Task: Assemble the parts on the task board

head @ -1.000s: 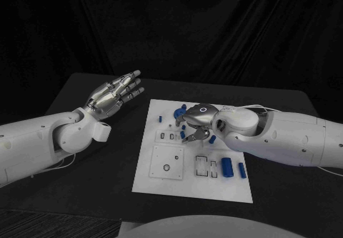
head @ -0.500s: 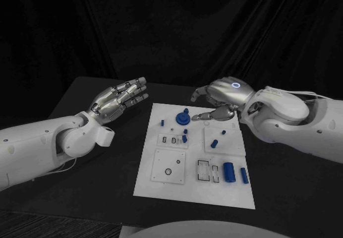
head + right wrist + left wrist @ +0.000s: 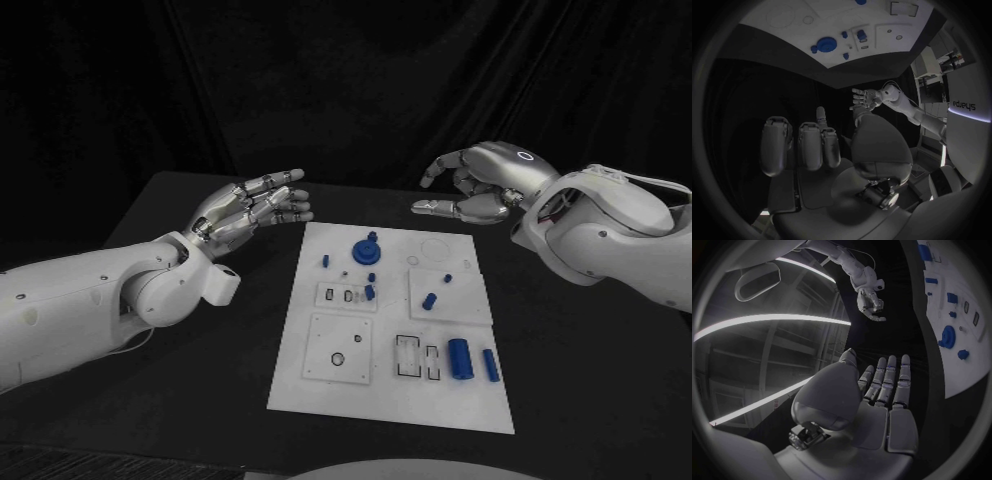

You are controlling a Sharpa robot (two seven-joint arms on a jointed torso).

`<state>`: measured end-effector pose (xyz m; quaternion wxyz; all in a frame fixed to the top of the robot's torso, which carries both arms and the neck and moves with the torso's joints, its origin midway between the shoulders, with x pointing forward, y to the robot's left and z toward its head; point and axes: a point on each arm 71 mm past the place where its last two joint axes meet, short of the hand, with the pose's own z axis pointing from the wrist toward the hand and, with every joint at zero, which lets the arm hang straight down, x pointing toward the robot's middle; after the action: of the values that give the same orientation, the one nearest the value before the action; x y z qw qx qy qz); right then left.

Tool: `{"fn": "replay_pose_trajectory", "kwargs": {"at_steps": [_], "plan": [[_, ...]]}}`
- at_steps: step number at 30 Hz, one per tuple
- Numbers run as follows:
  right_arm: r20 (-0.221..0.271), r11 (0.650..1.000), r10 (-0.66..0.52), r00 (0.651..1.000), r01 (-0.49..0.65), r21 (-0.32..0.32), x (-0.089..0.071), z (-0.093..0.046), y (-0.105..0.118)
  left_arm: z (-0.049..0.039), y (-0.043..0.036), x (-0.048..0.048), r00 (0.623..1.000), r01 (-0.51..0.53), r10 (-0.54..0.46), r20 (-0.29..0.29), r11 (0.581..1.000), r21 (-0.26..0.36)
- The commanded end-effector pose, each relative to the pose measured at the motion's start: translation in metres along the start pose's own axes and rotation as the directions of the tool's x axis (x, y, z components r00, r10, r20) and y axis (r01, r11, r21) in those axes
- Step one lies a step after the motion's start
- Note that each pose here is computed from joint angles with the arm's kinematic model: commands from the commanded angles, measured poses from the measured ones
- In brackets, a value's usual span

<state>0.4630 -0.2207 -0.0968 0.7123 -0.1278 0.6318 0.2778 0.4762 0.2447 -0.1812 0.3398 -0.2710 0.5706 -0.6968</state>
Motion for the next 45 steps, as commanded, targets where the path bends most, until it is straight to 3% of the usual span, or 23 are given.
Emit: {"fn": "replay_pose_trajectory", "kwargs": {"at_steps": [1, 3, 8, 13, 20, 24, 33, 45], "plan": [[-0.007, 0.997, 0.069, 0.998, -0.069, 0.032, 0.004, -0.001, -0.005, 0.0027, -0.0016, 0.0021, 0.99, -0.139, 0.139, -0.005, 0.99, -0.012], [-0.007, 0.996, 0.074, 0.997, -0.074, 0.04, 0.007, -0.002, -0.008, 0.0038, -0.0004, 0.0038, 0.973, -0.231, 0.23, -0.028, 0.972, -0.039], [-0.006, 0.995, 0.084, 0.996, -0.083, 0.062, 0.017, -0.007, -0.017, 0.0104, 0.0049, 0.0079, 0.882, -0.47, 0.459, -0.106, 0.871, -0.143], [-0.014, 0.992, 0.091, 0.996, -0.089, 0.089, 0.027, -0.015, -0.026, 0.0219, 0.006, 0.0135, 0.767, -0.642, 0.609, -0.202, 0.739, -0.207], [-0.043, 0.987, 0.103, 0.994, -0.097, 0.128, 0.041, -0.031, -0.037, 0.0429, 0.0067, 0.0248, 0.563, -0.824, 0.732, -0.382, 0.468, -0.318], [-0.046, 0.986, 0.11, 0.993, -0.103, 0.133, 0.047, -0.038, -0.04, 0.0572, 0.0077, 0.0337, 0.486, -0.868, 0.737, -0.469, 0.347, -0.355], [-0.02, 0.986, 0.114, 0.993, -0.11, 0.126, 0.047, -0.047, -0.041, 0.0815, 0.0172, 0.0583, 0.406, -0.905, 0.685, -0.604, 0.21, -0.371], [-0.012, 0.986, 0.113, 0.994, -0.11, 0.128, 0.046, -0.048, -0.042, 0.101, 0.0278, 0.0781, 0.351, -0.921, 0.624, -0.699, 0.092, -0.38]]}}
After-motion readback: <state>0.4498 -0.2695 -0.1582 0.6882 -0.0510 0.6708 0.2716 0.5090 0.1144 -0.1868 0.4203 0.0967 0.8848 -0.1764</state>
